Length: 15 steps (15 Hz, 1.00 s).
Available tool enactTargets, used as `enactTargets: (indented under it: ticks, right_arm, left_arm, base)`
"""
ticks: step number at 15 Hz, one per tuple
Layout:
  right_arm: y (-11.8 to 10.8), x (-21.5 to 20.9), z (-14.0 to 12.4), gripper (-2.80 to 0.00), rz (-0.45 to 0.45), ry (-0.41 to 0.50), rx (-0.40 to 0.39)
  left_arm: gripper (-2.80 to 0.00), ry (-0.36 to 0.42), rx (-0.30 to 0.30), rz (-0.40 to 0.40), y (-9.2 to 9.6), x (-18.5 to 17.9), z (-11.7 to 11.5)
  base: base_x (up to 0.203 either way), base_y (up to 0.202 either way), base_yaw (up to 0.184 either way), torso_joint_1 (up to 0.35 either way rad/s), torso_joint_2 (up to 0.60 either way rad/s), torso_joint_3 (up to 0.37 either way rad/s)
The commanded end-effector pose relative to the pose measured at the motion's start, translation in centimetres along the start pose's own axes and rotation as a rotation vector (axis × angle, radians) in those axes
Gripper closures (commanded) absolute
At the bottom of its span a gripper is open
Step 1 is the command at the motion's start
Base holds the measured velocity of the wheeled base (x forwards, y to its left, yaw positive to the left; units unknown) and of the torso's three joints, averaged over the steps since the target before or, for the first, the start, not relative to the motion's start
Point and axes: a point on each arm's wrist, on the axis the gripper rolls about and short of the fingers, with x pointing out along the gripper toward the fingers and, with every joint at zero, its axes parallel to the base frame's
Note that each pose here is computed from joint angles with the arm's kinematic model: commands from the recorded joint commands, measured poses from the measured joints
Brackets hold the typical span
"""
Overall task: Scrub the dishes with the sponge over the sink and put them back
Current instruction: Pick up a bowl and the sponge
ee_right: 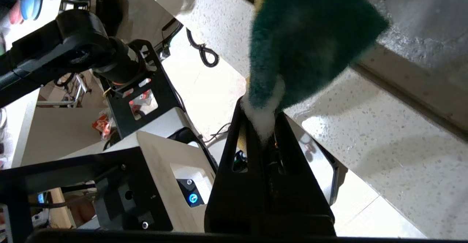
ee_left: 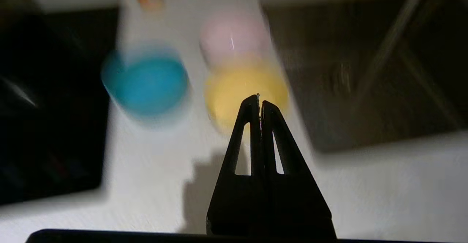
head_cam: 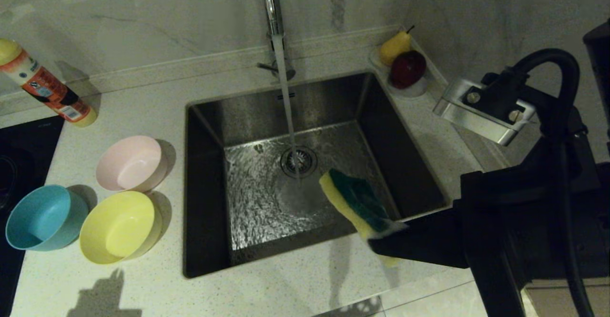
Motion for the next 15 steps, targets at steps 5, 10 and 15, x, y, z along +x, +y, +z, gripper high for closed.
enactTargets:
  ticks: [5,10,15]
  right_arm:
    - [0.1,-1.1,1.1,0.0,-0.006,-0.057,-0.002]
    - [-0.5,-1.2,1.4,0.0,-0.034,-0.062,0.016]
    - [-1.4,-1.3,0.8,0.0,-0.067,-0.05,0.04]
  left_arm:
    - [0.0,0.12,0.081,0.334,0.5,5.2,9.1]
    - [0.0,0.319,0.15,0.561,0.6,13.9,10.7]
    - [0.0,0.575,0.157,0.747,3.7,22.1,6.7]
  base:
    - [0.0,0.0,0.0,0.0,0.0,0.0]
    - [0.0,0.0,0.0,0.0,0.0,0.0]
    - [0.0,0.0,0.0,0.0,0.0,0.0]
